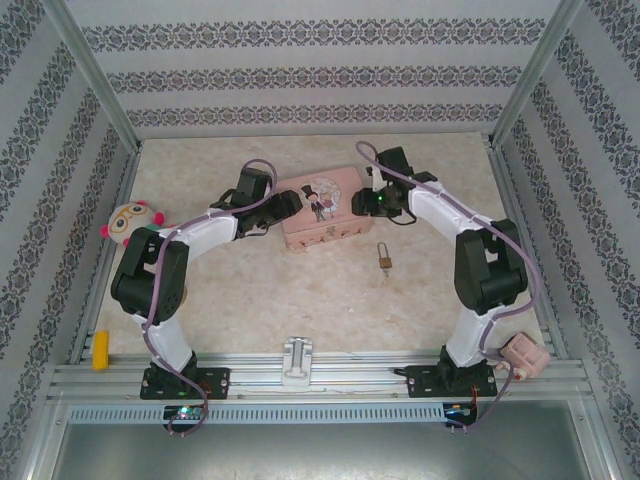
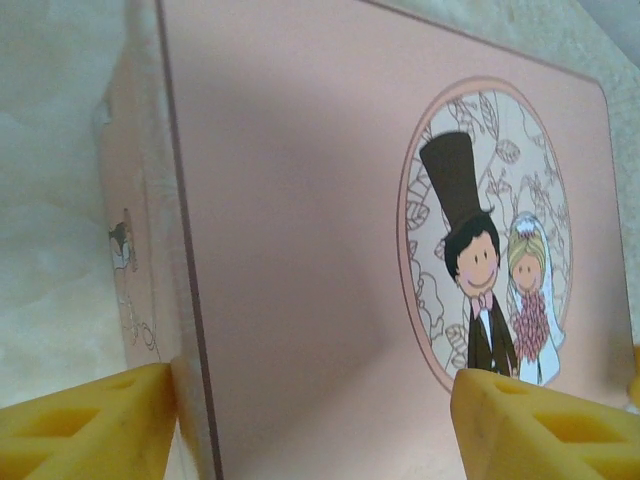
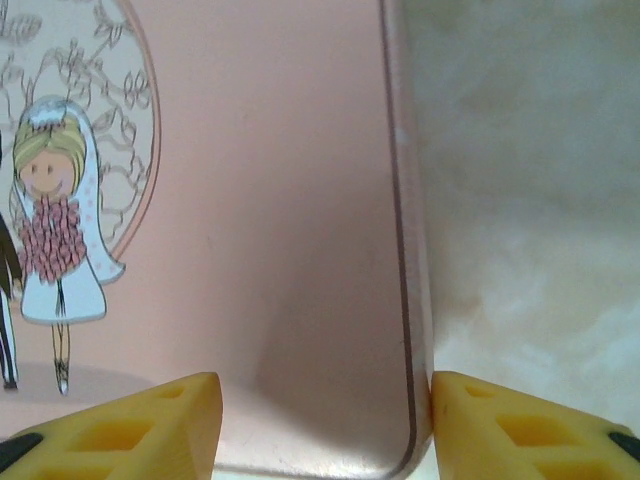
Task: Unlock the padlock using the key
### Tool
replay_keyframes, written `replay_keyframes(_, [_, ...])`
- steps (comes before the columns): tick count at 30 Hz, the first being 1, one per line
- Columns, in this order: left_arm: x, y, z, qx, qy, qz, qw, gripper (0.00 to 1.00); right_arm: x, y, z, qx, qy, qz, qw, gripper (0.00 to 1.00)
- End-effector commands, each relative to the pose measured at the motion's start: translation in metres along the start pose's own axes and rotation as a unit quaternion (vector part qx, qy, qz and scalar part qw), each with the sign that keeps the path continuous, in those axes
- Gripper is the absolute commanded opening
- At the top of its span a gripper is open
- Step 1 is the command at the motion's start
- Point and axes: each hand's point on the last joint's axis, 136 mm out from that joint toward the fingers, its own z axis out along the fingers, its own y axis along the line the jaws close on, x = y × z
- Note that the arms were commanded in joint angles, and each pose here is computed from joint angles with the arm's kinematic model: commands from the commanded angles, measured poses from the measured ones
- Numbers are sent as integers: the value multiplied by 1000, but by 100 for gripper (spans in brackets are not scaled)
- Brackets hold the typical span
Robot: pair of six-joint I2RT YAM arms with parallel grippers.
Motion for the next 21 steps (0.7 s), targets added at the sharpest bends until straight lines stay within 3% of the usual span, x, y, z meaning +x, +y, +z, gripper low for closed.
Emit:
replay_keyframes(1, [-2,-23,0,40,4,14,999,72,15,31,-10,-35,-10,17,999,55])
replay_keyframes(6, [-3,-17,-15,27,-13,14,999,80,25,17,-22,4,-28,30,999,57])
replay_keyframes(10, [-5,-2,-41,-3,-45,15,999,100,28,2,-46,41,-58,42,997,60])
replay_keyframes(17, [-10,40,-115,-104,-135,82,982,99,44,-30,-102,93,-136,52,985,67])
replay_keyframes(18, [-11,46,-129,-122,-151,98,976,99,49,-37,-110,102,-147,53,983,70])
replay_keyframes(20, [-13,59,-153,-154,-188,125,962,99,56,-48,-126,118,-174,52,976,98])
replay_keyframes(21, [-13,64,-165,-165,-208,140,954,99,59,-55,-134,127,-188,51,973,98])
